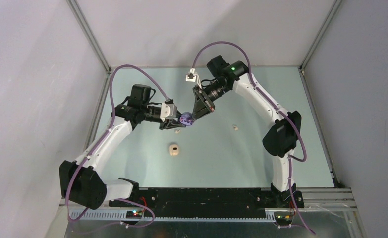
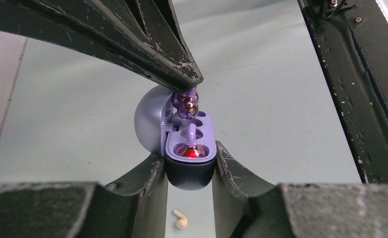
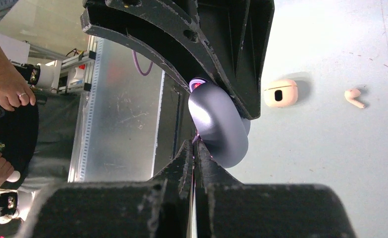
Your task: Insert the wireless bluetooth earbuds into the charging case
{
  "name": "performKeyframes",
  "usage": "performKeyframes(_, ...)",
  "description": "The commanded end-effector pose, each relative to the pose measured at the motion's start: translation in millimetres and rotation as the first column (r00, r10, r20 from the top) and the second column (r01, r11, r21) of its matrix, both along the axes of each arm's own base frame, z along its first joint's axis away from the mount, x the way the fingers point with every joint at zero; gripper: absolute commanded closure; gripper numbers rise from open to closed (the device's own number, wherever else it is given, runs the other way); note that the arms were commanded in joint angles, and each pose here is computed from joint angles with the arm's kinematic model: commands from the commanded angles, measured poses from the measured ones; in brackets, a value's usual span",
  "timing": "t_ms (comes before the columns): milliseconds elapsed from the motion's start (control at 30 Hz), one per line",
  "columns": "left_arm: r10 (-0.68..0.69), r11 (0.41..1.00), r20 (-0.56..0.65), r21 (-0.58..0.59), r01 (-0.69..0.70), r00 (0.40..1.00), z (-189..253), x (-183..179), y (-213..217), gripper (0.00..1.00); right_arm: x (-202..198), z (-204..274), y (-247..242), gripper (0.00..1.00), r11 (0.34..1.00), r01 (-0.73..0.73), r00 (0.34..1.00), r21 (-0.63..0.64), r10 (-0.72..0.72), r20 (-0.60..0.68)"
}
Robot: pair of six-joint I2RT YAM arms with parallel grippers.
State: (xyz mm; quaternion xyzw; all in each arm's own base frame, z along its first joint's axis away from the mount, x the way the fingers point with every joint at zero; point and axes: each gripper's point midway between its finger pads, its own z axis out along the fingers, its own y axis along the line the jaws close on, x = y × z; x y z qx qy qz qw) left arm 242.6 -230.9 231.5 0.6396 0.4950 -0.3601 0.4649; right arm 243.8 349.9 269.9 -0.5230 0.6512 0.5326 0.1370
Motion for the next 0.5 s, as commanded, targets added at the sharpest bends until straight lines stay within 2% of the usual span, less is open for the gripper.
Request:
performKeyframes(0, -0.065, 0.995, 0.082, -0.071, 0.071, 0.994, 34.0, -9.1, -7.6, 1.0, 4.2, 7.7, 2.7, 1.0, 1.0, 0.007, 0.995, 0.018, -0.009, 0.098)
performKeyframes(467, -0.042, 0.994, 0.082, -0.096, 0.05, 0.996, 39.6, -7.1, -9.3, 1.0, 1.5, 0.9, 4.3, 1.0, 1.0, 0.004, 0.995, -0.002, -0.004, 0.097)
